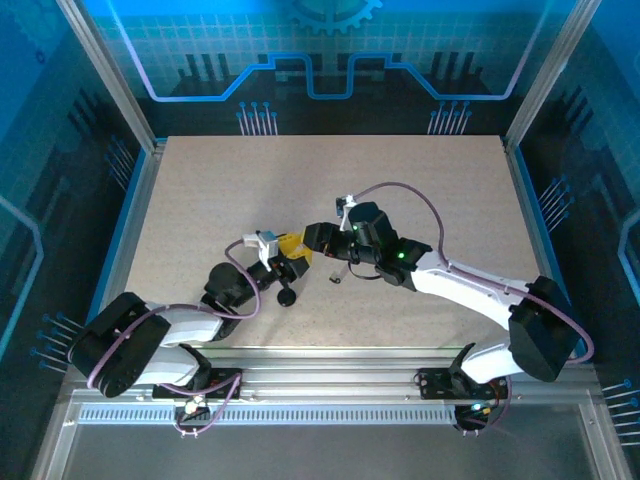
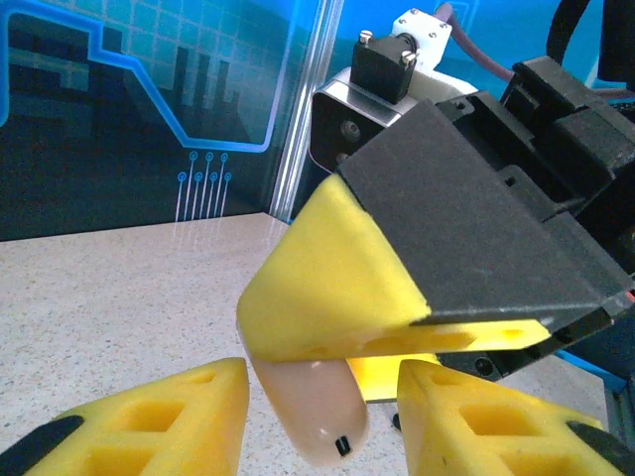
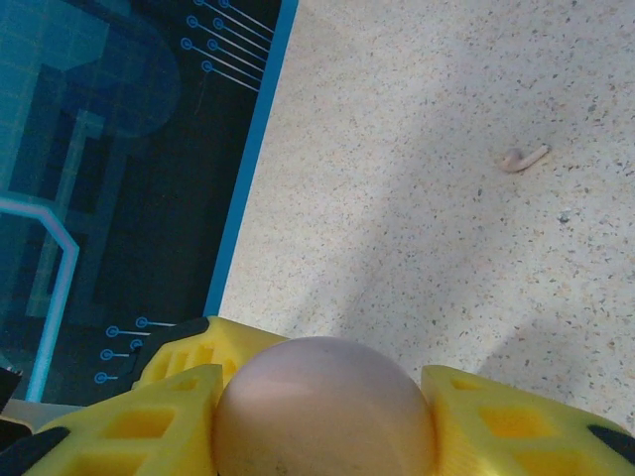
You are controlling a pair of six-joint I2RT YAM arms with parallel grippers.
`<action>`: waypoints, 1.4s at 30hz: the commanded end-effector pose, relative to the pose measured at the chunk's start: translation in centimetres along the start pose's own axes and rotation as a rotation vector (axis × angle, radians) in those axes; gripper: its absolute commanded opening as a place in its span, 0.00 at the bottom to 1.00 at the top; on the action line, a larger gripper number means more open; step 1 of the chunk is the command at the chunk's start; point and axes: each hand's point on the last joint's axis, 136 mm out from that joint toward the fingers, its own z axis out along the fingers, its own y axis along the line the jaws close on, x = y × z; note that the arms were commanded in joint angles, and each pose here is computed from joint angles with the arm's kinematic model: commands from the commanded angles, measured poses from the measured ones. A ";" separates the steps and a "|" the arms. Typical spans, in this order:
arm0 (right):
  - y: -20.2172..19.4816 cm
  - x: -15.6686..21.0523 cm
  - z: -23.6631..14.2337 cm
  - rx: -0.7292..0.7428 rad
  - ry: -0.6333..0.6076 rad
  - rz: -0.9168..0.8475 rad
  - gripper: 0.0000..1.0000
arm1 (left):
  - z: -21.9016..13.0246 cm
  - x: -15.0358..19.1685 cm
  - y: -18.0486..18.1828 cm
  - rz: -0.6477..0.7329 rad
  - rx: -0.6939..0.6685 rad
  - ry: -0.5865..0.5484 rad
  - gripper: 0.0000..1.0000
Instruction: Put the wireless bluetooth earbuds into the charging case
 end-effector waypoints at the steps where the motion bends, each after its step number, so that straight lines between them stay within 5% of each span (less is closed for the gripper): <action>1: 1.7 -0.2 -0.7 -0.044 -0.032 -0.013 0.48 | 0.1 -1.3 -1.4 0.017 0.063 -0.039 0.46; 5: 2.0 -0.5 -1.0 -0.052 -0.043 -0.016 0.49 | 0.2 -1.1 -1.3 0.004 0.064 -0.031 0.46; 15: 2.7 0.2 -1.2 -0.083 -0.027 -0.043 0.49 | 0.4 -1.9 -1.7 0.028 0.077 -0.033 0.25; 21: 3.0 0.2 -2.0 -0.096 -0.048 -0.141 0.64 | -0.2 -2.4 -2.8 0.057 0.114 -0.009 0.18; 24: 3.4 -0.5 -3.3 -0.107 -0.092 -0.253 0.72 | -0.5 -2.8 -3.5 0.079 0.135 0.008 0.16; 33: 4.1 -0.8 -7.9 -0.213 -0.127 -0.722 0.71 | -1.9 -2.9 -5.7 0.150 0.226 0.061 0.12; 42: 2.5 2.8 -11.4 -0.385 0.034 -1.257 0.67 | -2.6 -3.4 -7.7 0.185 0.335 0.067 0.12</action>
